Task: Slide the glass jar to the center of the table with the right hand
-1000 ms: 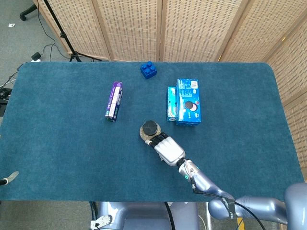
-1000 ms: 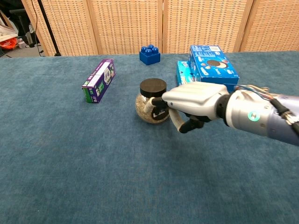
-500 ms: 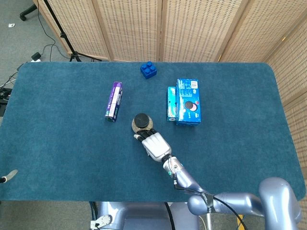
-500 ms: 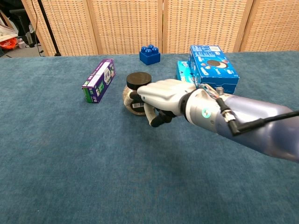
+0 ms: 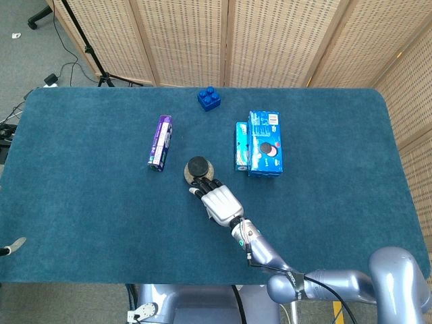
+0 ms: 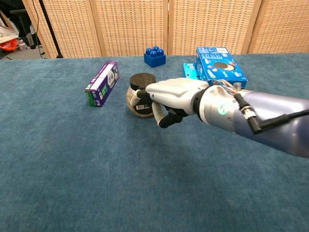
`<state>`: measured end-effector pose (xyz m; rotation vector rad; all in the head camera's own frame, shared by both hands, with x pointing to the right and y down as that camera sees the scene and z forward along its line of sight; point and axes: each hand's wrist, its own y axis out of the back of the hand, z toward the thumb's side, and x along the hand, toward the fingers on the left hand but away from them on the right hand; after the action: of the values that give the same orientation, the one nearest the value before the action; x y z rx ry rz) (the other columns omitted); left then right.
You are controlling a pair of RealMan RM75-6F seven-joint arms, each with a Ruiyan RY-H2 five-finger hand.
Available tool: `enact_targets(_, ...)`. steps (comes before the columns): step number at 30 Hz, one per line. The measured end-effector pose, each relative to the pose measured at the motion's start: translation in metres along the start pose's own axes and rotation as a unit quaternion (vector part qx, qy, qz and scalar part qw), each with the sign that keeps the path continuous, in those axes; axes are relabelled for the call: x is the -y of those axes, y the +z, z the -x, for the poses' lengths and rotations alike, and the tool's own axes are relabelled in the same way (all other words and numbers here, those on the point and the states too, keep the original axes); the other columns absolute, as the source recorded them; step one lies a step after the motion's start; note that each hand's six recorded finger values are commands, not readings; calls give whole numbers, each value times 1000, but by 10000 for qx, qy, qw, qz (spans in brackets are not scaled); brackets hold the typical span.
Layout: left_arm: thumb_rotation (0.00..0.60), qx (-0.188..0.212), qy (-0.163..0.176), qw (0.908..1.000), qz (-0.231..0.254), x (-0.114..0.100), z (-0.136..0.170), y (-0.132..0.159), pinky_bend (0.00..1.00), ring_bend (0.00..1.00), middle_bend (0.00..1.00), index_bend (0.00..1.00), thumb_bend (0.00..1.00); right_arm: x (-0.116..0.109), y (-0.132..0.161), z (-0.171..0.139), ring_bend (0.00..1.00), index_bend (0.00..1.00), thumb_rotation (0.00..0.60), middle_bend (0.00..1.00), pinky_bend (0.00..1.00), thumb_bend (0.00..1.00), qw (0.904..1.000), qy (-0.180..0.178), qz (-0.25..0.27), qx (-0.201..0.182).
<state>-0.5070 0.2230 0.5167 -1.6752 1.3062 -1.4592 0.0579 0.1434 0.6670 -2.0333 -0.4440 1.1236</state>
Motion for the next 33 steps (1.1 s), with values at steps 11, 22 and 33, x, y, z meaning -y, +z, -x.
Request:
enact_targets(11,600,489,168,9983,-277,-3,-18,17,0,0,0,0,3,-63,-67,-74,0,46,600,0,39,61,9923,-1080,-579,185)
enact_targets(22,600,2000,281,9787,-356,1,-62,86,0,0,0,0,0,-101,-203,-207,0,0,600,0,0,0,9421,-3074,556,1222)
enact_targets(33,600,2689,-38,9586,-938,39,-101,187,0,0,0,0,0,-90,-241,-332,0,0,600,0,0,0,9024,-3766,1166,1742)
